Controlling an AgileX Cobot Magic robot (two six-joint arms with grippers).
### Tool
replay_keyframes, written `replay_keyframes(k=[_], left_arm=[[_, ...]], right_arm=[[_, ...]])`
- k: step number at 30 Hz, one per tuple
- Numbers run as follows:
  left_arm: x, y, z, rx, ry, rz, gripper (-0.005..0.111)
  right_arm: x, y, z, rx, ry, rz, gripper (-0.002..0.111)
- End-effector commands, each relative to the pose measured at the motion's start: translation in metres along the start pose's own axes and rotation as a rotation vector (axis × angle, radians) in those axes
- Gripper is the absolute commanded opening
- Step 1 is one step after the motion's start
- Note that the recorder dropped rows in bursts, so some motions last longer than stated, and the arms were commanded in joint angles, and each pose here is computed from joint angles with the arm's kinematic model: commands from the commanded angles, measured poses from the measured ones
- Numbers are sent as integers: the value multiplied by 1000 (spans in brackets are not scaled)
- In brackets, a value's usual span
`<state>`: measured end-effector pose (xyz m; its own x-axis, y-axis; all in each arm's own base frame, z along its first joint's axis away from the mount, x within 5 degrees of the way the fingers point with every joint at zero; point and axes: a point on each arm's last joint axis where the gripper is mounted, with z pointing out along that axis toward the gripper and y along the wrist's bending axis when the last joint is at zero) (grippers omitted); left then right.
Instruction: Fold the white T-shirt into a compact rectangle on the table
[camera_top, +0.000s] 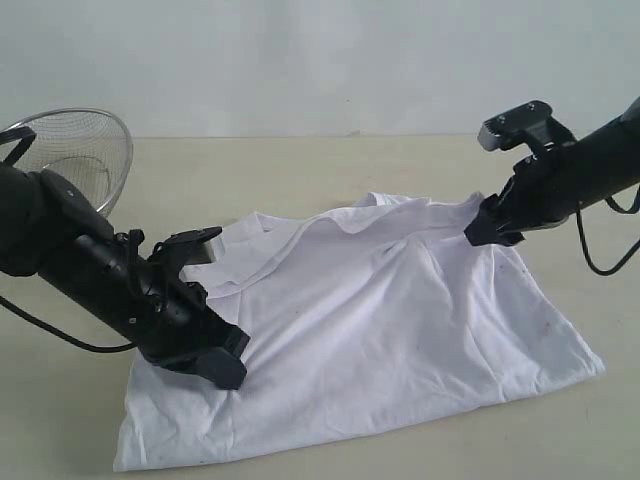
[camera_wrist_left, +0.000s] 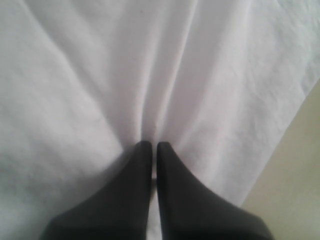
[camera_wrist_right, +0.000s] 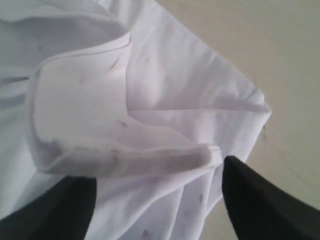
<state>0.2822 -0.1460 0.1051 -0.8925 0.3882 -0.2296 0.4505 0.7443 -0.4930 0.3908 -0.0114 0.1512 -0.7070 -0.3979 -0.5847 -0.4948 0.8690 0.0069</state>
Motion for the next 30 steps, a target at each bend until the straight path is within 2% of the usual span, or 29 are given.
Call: replay_keyframes(k=[1, 8, 10, 11, 13, 16, 17, 23, 30], left_arm=[[0, -2, -1, -11, -6, 5, 5], [0, -2, -1, -11, -6, 5, 5], [0, -2, -1, -11, -6, 5, 5], [0, -2, -1, -9, -4, 6, 5], [0, -2, -1, -7, -4, 4, 5], [0, -2, -1, -2, -6, -1, 5], [0, -2, -1, -2, -6, -1, 5], [1, -3, -1, 1, -4, -1, 5], [1, -3, -1, 1, -4, -1, 5]], right_arm=[[3, 0, 0, -15, 8, -39, 69], [-12, 24, 10, -2, -12, -216, 69], [-17, 29, 13, 29, -23, -236, 63], [-19, 29, 14, 45, -28, -240, 58], [-21, 30, 14, 70, -36, -236, 40], [-21, 27, 14, 94, -42, -226, 6], [-22, 26, 14, 107, -46, -220, 0], [-26, 15, 12, 230, -87, -143, 0], [-31, 2, 7, 379, -130, -140, 0]])
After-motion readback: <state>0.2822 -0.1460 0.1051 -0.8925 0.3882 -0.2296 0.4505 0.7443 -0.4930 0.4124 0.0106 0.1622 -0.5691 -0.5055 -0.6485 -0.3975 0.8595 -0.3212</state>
